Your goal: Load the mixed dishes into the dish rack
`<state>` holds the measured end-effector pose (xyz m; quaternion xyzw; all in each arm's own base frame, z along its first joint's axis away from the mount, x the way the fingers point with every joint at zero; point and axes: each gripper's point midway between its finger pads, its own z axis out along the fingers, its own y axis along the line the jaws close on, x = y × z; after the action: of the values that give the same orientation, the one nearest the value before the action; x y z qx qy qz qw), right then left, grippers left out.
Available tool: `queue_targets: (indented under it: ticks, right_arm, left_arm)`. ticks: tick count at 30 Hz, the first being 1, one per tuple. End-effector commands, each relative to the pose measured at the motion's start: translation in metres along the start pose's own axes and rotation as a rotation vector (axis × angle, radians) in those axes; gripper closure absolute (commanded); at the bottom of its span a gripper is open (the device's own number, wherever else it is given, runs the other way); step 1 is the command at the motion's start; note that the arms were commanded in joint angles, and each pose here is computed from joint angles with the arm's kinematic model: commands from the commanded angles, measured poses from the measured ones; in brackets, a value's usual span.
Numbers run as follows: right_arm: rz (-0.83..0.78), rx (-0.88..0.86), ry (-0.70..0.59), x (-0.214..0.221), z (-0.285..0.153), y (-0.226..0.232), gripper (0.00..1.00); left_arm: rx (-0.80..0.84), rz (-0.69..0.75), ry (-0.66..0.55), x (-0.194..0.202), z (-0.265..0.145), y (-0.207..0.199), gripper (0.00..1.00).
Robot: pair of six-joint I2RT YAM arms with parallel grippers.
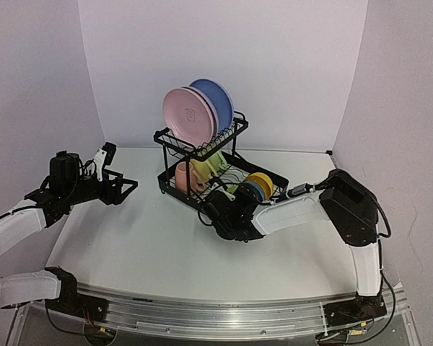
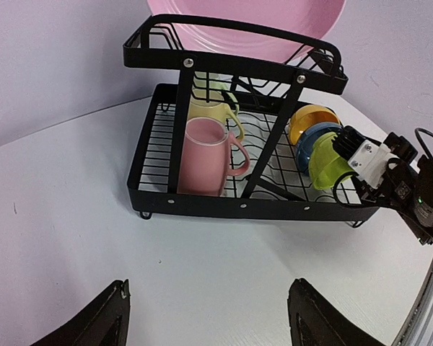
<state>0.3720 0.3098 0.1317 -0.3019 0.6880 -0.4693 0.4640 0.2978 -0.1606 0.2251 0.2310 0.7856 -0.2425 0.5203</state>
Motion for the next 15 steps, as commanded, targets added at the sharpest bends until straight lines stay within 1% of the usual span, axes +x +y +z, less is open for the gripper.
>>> queue_targets:
  ticks: [1,11,15]
  right_arm:
    - [0.006,0.055,0.020,0.004,-0.001,0.000,1.00]
    - [-0.016,0.033,0.004,0.008,-0.006,0.007,1.00]
    - [0.009,-0.022,-0.030,0.002,-0.009,0.018,1.00]
  left_arm:
    - [-0.009,0.023,-0.019,-0.010,-0.002,0.001,0.26]
    - [-0.018,0.023,-0.013,-0.010,0.000,0.003,0.26]
    - [-0.019,0.022,-0.014,-0.011,0.000,0.003,0.26]
